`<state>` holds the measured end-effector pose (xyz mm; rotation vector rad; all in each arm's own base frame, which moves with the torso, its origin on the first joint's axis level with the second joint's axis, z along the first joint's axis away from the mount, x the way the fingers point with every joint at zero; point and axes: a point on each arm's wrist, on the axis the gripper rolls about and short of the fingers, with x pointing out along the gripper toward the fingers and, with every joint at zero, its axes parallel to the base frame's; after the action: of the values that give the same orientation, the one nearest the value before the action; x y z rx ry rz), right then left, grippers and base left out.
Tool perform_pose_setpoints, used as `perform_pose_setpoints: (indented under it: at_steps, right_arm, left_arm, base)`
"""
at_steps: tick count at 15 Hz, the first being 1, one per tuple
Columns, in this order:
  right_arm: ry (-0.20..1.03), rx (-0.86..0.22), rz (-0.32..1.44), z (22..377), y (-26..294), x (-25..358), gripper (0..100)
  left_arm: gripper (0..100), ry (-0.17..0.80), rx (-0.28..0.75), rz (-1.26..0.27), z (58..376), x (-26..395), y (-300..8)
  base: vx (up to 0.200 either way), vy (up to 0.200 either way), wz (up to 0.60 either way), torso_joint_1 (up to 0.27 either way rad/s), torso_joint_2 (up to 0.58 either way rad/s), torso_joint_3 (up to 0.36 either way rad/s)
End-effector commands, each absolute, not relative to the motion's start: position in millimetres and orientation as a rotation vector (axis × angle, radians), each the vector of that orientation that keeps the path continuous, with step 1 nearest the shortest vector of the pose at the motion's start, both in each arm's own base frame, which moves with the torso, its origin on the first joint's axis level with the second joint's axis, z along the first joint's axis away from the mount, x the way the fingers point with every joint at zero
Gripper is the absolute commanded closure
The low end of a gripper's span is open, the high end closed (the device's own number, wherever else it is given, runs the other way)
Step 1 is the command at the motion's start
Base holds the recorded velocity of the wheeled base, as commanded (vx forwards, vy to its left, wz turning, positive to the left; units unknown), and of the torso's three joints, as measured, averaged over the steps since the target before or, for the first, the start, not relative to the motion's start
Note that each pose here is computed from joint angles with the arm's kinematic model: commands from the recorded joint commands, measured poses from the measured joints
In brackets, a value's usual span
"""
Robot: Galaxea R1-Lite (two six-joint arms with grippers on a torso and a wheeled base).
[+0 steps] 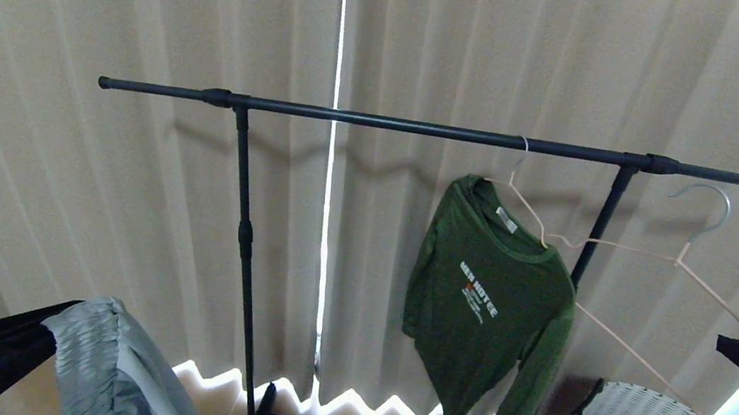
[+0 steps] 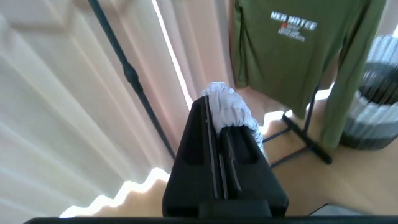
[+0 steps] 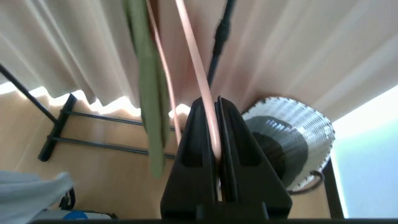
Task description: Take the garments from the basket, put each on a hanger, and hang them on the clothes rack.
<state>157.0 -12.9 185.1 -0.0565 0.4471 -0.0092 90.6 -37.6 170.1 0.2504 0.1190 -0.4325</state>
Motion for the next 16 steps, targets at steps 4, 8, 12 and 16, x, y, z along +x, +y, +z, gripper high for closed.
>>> perform_pose_setpoints:
  at_steps: [4,8,12,16]
  right_arm:
    - [0.434,-0.058,-0.010,184.3,-12.1,148.7,100]
    - [0.428,-0.056,-0.008,184.0,-11.8,146.2,100]
    - [0.367,-0.061,0.001,185.6,-10.7,145.5,100]
    - [0.340,-0.065,0.008,190.1,-9.6,144.8,100]
  left_arm:
    - [100,0.120,0.252,-0.432,169.6,90.4,-37.5]
    - [100,0.125,0.250,-0.432,169.7,91.5,-38.0]
    - [100,0.140,0.246,-0.433,167.5,91.6,-38.0]
    - [100,0.152,0.248,-0.425,169.5,97.2,-39.8]
  base:
    - [0.000,0.000,0.00,0.000,0.00,0.000]
    - [0.000,0.000,0.00,0.000,0.00,0.000]
    - [0.000,0.000,0.00,0.000,0.00,0.000]
    - [0.000,0.000,0.00,0.000,0.00,0.000]
